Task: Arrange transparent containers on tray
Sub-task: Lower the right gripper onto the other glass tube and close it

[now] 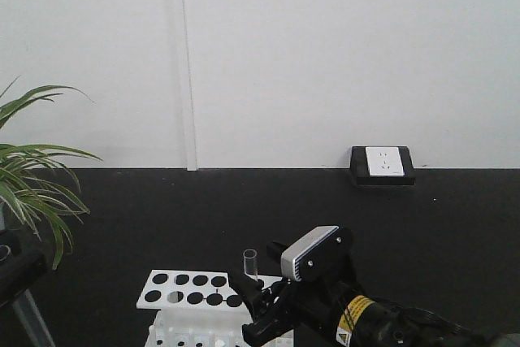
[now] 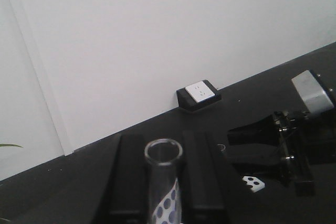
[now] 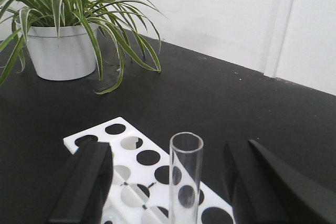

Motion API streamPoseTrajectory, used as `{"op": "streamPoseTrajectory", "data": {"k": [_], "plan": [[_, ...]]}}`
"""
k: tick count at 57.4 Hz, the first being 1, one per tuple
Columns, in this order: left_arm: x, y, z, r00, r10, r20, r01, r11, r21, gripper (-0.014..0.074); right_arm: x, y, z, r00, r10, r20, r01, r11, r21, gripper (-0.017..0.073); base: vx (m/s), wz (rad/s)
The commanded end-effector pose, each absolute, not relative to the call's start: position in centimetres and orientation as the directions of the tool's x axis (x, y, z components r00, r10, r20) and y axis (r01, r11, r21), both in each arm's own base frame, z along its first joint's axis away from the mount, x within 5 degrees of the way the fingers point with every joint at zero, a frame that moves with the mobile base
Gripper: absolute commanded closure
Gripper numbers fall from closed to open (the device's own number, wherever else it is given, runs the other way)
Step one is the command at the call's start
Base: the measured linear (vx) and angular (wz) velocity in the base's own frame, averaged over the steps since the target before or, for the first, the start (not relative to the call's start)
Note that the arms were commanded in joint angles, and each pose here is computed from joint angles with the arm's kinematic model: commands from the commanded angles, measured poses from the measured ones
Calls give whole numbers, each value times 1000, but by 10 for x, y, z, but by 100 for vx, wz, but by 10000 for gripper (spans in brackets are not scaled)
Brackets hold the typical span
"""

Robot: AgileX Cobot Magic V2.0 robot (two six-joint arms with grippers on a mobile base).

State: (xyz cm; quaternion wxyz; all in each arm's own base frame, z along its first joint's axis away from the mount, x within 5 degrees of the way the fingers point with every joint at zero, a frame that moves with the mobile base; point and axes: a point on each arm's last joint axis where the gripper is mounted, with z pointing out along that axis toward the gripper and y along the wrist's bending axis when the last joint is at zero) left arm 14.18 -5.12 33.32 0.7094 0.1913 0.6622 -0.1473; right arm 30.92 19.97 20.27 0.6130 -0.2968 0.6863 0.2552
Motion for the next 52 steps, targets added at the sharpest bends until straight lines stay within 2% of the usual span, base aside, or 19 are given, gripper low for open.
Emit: {"op": "streamPoseTrajectory", "data": {"k": [1,13,21,27,28,31,41,52], "plan": [[140,-53,344,106,-14,-994,481,876,39,600,317,205,230,41,6,-999,-730,683,-26,64,0,0],[140,-53,344,106,-14,-994,481,876,39,600,337,216,217,33,3,-999,-730,683,-22,67,0,0],[140,-53,344,106,-14,-994,481,876,39,600,346,221,209,24,2,-1000,-731,682,-16,122,0,0],[140,-53,344,106,-14,-994,481,876,39,600,348,223,206,9,13,-1000,-732,682,2,251,0,0],[140,-53,344,106,-14,-994,481,876,39,600,348,222,209,15,17,-1000,-732,682,0,477,0,0],[140,-53,344,106,-14,-994,481,876,39,600,347,222,212,23,20,-1000,-732,681,-3,574,0,0],[140,-53,344,106,-14,-994,481,876,39,600,340,218,243,85,48,-995,-730,682,-29,573,0,0],[140,-53,344,105,-15,-994,480,876,37,600,317,202,308,156,41,-987,-695,714,-80,572,0,0]]}}
